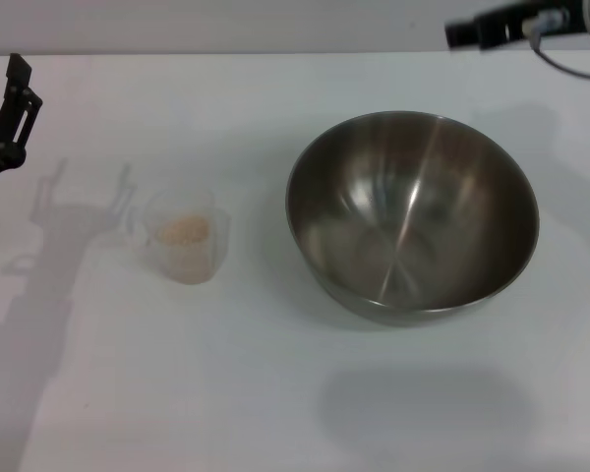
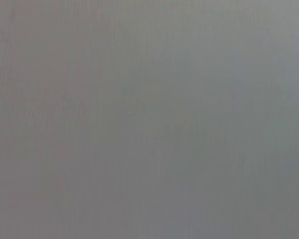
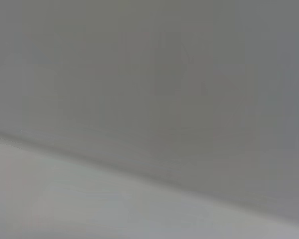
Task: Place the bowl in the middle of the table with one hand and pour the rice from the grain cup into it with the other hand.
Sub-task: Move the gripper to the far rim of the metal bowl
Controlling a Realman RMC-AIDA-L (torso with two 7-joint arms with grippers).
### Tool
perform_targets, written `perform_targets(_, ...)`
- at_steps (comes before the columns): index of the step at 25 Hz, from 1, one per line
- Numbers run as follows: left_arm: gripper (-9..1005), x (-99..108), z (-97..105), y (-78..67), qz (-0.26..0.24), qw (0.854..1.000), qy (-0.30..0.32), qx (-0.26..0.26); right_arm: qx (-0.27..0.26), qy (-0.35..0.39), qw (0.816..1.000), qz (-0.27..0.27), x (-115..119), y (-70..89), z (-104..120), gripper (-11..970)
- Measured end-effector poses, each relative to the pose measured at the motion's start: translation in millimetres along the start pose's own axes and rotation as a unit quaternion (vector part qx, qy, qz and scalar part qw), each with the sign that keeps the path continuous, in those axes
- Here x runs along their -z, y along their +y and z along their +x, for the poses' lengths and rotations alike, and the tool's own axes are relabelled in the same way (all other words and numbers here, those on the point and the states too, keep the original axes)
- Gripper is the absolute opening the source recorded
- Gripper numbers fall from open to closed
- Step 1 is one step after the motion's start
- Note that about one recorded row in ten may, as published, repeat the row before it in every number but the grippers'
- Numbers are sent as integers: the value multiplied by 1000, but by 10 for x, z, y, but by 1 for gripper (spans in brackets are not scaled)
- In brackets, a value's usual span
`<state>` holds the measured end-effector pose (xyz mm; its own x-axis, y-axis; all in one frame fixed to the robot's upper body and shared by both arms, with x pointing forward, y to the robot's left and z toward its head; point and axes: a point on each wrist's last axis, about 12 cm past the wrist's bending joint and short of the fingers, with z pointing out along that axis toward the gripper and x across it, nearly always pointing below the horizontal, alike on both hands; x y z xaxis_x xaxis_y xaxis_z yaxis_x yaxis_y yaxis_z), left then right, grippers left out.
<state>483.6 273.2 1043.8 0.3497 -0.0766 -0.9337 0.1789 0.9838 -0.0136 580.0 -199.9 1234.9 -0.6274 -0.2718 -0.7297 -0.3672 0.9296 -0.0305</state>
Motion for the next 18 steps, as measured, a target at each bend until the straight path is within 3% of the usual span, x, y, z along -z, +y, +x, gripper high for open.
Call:
perform_targets(8,829,15,11,38,-2,1000,6,-7,22,113,993,-10,-87,-206,224,653)
perform_targets(18,829,55,12,31,1,1000,8,-7,25,156,987,-32,-299,-266,423,653)
